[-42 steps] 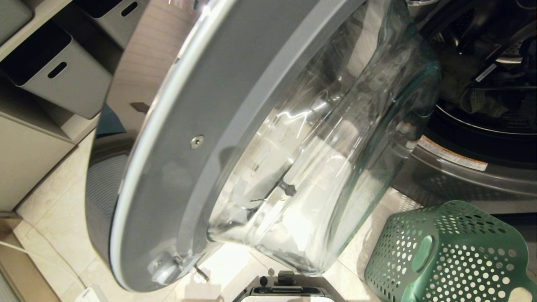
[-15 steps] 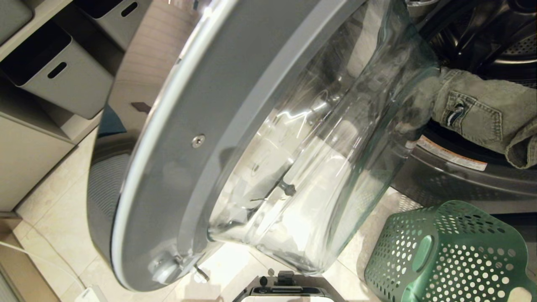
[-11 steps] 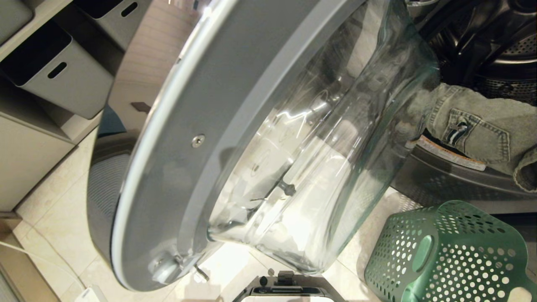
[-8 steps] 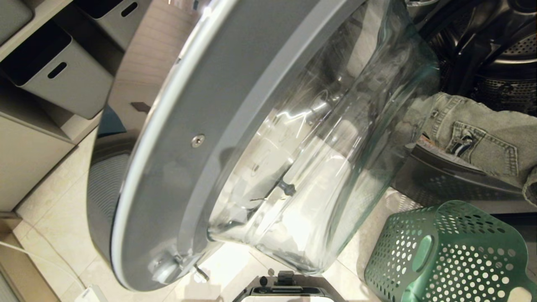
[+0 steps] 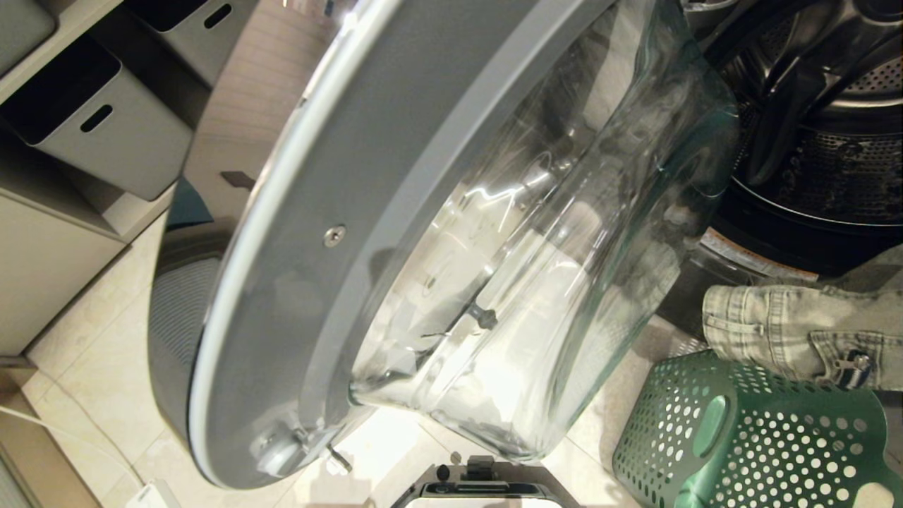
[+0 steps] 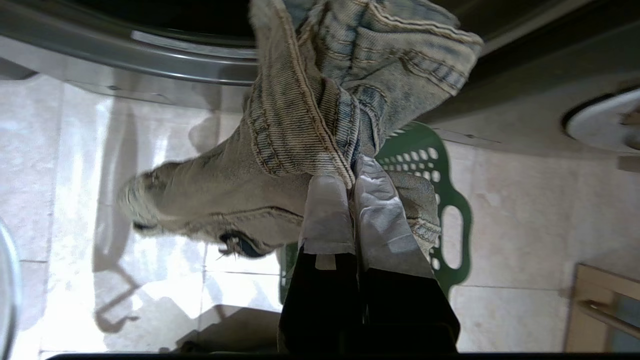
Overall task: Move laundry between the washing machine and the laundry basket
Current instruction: Pick a cloth and place it into the basket
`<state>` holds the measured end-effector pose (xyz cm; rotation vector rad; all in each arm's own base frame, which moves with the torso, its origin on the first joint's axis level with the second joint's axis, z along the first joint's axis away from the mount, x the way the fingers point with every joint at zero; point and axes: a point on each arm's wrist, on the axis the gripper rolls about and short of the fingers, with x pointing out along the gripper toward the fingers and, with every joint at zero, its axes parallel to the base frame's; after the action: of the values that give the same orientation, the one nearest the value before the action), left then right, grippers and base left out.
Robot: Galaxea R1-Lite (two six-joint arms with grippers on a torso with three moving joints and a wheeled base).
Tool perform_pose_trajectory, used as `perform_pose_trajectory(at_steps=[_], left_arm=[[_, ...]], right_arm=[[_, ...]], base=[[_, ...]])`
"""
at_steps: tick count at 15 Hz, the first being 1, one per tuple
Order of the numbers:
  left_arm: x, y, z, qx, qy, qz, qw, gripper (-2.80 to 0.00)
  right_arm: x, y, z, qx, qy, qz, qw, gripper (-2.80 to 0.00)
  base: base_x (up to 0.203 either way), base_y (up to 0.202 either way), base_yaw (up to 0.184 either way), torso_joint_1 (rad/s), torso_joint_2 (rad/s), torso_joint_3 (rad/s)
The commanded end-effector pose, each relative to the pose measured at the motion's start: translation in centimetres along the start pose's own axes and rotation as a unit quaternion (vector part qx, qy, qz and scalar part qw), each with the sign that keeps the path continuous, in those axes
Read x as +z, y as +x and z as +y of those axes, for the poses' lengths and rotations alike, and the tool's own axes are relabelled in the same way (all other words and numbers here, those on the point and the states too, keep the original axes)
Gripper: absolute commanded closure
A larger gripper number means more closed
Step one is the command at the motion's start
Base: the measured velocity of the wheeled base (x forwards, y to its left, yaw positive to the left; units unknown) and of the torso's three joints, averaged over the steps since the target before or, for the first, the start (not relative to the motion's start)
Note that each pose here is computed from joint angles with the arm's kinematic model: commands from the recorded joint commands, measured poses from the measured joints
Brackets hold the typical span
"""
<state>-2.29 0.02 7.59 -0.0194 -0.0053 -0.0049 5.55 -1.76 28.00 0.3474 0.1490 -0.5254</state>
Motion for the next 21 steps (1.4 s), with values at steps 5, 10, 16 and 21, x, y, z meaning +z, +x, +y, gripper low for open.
perform_pose_trajectory(at_steps=[5,10,16,21], left_arm=[[0.0,0.0,0.0,0.000,0.000,0.001,1.0000,0.00],[0.0,0.0,0.0,0.000,0.000,0.001,1.0000,0.00],[0.0,0.0,0.0,0.000,0.000,0.001,1.0000,0.00],[0.0,0.0,0.0,0.000,0.000,0.001,1.0000,0.00]], right_arm=[[-1.4,-2.9,-1.7,-0.044,-0.017,0.019,0.999,0.00],[-2.3,-2.9,-2.4,-0.152,-0.021,0.054,0.987,0.00],[-3.1,-0.4,-2.6,-0.217,0.007,0.135,0.967,0.00],[-4.2,0.0,-3.0,-0.253,0.010,0.208,0.945,0.00]], base=[[0.000,0.000,0.000,0.000,0.00,0.000],[0.000,0.000,0.000,0.000,0.00,0.000],[0.000,0.000,0.000,0.000,0.00,0.000],[0.000,0.000,0.000,0.000,0.00,0.000]])
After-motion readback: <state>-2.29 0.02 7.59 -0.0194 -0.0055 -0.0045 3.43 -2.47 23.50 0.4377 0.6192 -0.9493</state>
